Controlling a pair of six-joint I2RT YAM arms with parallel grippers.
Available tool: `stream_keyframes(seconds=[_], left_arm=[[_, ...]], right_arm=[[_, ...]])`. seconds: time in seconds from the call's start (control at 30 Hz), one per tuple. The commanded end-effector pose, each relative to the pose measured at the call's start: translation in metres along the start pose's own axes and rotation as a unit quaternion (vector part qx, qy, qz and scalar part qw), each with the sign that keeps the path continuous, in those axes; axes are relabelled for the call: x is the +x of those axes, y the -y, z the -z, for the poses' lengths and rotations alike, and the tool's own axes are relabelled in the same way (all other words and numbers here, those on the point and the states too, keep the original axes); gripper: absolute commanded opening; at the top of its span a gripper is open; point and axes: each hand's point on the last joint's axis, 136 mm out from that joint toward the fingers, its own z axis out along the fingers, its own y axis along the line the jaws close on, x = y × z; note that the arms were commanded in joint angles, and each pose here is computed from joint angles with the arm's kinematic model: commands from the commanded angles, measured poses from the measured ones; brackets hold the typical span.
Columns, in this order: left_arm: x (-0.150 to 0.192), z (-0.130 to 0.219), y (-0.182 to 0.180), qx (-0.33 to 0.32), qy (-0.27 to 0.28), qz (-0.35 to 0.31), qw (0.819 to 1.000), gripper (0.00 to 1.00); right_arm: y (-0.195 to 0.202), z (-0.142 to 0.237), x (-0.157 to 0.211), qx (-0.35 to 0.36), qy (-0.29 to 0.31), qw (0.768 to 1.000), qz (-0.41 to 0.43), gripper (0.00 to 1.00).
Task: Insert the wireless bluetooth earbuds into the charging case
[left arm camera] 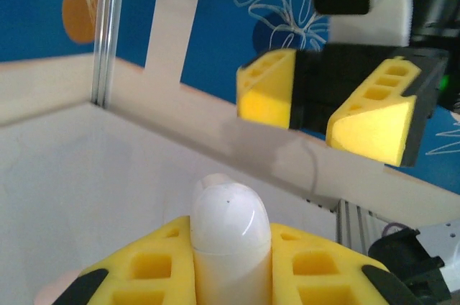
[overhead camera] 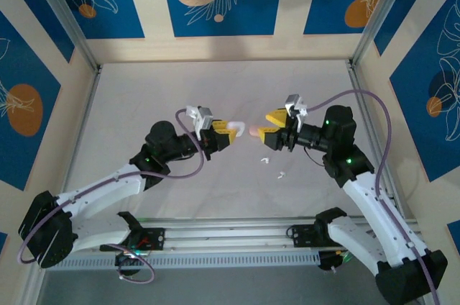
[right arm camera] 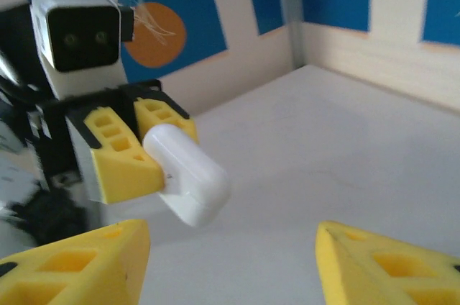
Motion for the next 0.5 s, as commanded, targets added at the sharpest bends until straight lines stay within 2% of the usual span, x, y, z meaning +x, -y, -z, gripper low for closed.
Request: stream_keyframes(seconds=[0.0,0.07,0.23,0.47], left_arm=[[-0.044,0.008,0.023,0.040,0.094,-0.063,0.993,0.09],[-0.048,0.008,0.026,0.046,0.103,-0.060,0.992,0.09],[-0.053,0.008,0.033,0.073,0.118,-0.049,0.989,0.09],[-0.054,0.003,0.040,0.101,0.110,-0.031,0.988,0.09]], right_arm=[[-0.036,0.001,-0.013,-0.116,-0.018,0.989,-0.094,0.62],[-0.044,-0.003,-0.016,-0.153,-0.030,0.983,-0.102,0.61],[-0.043,-0.012,-0.017,-0.171,-0.042,0.981,-0.087,0.58],[-0.048,-0.018,-0.032,-0.194,-0.029,0.980,0.007,0.51]])
